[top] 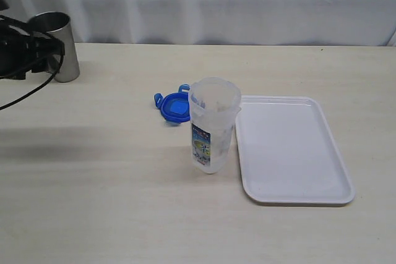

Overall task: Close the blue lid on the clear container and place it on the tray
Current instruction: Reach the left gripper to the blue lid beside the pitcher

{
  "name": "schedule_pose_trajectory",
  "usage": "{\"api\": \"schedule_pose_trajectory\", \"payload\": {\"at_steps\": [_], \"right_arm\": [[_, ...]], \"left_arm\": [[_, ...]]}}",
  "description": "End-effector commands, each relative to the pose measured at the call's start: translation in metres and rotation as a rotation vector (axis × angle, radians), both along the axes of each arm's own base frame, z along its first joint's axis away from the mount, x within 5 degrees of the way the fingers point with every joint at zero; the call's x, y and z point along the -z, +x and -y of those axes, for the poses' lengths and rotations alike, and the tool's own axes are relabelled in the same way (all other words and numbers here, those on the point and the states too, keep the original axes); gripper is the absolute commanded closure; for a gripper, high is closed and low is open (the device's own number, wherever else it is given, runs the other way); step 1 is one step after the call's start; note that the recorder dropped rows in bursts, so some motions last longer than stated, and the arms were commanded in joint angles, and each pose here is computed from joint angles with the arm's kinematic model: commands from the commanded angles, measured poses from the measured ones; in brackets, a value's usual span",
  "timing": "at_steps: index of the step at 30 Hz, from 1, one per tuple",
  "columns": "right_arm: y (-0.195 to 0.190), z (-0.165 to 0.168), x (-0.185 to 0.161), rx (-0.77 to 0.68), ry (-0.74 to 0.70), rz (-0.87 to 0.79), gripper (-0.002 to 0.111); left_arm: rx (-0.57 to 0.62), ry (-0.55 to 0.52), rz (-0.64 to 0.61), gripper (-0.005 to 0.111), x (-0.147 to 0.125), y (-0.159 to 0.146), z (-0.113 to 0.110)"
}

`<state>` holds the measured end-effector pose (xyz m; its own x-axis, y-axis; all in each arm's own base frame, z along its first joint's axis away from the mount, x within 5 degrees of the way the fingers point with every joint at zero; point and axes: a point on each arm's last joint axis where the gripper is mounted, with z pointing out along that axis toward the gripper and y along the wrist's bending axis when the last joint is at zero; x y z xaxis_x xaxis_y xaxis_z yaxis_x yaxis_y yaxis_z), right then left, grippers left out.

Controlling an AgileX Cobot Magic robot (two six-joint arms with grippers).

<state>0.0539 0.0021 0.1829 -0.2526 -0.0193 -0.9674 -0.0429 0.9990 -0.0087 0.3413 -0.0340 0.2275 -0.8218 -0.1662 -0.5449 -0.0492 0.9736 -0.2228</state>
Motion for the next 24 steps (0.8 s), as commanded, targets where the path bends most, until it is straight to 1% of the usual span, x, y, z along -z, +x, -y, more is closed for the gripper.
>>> {"api": "schedule_pose_trajectory", "payload": {"at_steps": [1, 2, 4, 5, 7, 9, 13, 15, 19, 24], "right_arm": [[0.000, 0.000, 0.000, 0.004, -0.005, 0.005, 0.104], [0.000, 0.000, 0.000, 0.004, -0.005, 0.005, 0.104], [0.000, 0.000, 0.000, 0.004, -0.005, 0.005, 0.104], [0.000, 0.000, 0.000, 0.004, -0.005, 0.005, 0.104], [0.000, 0.000, 0.000, 0.004, -0.005, 0.005, 0.104], [0.000, 0.000, 0.000, 0.004, -0.005, 0.005, 0.104], [0.000, 0.000, 0.000, 0.004, -0.005, 0.005, 0.104], [0.000, 0.000, 0.000, 0.004, -0.005, 0.005, 0.104], [0.000, 0.000, 0.000, 0.004, -0.005, 0.005, 0.104], [0.000, 0.000, 0.000, 0.004, -0.005, 0.005, 0.104]], "left_arm": [[0.052, -0.073, -0.012, 0.063, 0.009, 0.003, 0.015], [0.082, -0.076, -0.019, 0.068, 0.014, 0.004, 0.021], [0.093, -0.106, -0.031, 0.069, 0.024, 0.007, 0.033], [0.101, -0.113, -0.037, 0.067, 0.031, 0.010, 0.039], [0.114, -0.121, -0.045, 0.059, 0.045, 0.013, 0.050], [0.130, -0.120, -0.032, 0.054, 0.056, 0.017, 0.062], [0.206, -0.076, -0.008, 0.053, 0.081, 0.020, 0.091], [0.234, -0.074, -0.022, 0.053, 0.091, 0.025, 0.104], [0.276, -0.093, -0.034, 0.053, 0.101, 0.040, 0.126], [0.293, -0.095, -0.016, 0.053, 0.112, 0.059, 0.141]]}}
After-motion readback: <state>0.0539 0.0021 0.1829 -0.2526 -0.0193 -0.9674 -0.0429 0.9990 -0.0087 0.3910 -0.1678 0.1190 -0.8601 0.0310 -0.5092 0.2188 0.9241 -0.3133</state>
